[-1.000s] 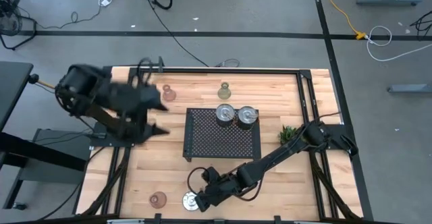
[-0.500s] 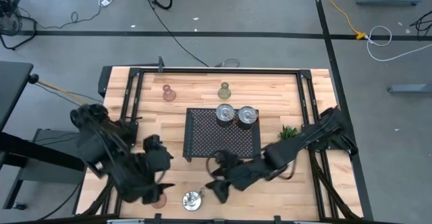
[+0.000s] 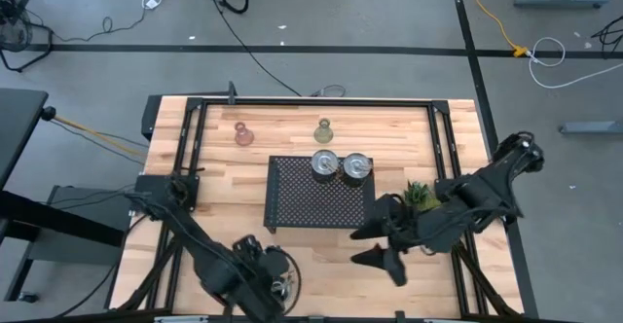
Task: Pick & Place candle stick holders
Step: Put the brown scented candle on the shelf aligned with the other scented candles
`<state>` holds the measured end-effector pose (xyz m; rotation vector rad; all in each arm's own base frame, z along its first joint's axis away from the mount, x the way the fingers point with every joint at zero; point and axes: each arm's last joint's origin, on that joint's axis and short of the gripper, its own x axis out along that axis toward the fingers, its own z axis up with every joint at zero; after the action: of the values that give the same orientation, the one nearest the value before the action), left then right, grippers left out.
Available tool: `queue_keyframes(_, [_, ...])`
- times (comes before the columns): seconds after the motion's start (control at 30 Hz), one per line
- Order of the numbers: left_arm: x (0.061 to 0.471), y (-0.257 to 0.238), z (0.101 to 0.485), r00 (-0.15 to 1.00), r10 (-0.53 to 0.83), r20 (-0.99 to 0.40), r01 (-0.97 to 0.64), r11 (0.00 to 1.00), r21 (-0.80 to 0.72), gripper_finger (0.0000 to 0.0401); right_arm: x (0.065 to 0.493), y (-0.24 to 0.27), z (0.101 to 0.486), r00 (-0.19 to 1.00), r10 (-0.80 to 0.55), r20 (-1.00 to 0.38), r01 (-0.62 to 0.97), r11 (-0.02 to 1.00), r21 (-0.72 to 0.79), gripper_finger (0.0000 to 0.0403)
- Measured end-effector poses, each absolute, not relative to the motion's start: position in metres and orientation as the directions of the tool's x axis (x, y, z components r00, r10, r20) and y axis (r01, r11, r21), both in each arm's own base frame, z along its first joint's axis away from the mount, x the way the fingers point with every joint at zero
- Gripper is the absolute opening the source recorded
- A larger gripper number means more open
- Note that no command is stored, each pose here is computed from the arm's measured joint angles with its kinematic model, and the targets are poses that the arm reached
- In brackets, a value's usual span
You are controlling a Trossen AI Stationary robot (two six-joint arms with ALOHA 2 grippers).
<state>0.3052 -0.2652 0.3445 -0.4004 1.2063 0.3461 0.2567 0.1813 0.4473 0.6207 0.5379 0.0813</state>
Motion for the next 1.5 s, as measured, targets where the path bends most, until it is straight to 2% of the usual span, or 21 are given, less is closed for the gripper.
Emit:
queue_keyframes(0.23, [0.32,-0.276,0.321,0.285,0.035,-0.958,-0.543,0.829,-0.131,0.039,0.243,0.183,0.449,0.844,0.239,-0.48,0.078,0.831,0.551,0.0275])
queue_keyframes(0.53, [0.337,-0.278,0.292,0.14,-0.027,-0.99,-0.573,0.813,-0.103,0.039,0.239,0.194,0.446,0.831,0.268,-0.488,0.054,0.833,0.55,0.0275])
queue_keyframes(1.0, [0.344,-0.279,0.278,0.086,-0.042,-0.995,-0.567,0.82,-0.084,0.039,0.231,0.204,0.447,0.821,0.301,-0.484,0.033,0.822,0.568,0.0275])
queue_keyframes(1.1, [0.347,-0.284,0.27,0.06,-0.088,-0.994,-0.532,0.84,-0.106,0.039,0.231,0.204,0.447,0.824,0.305,-0.477,0.029,0.819,0.573,0.0275])
queue_keyframes(1.5, [0.352,-0.279,0.263,0.028,-0.066,-0.997,-0.521,0.85,-0.071,0.039,0.231,0.204,0.448,0.826,0.307,-0.473,0.02,0.822,0.569,0.0274])
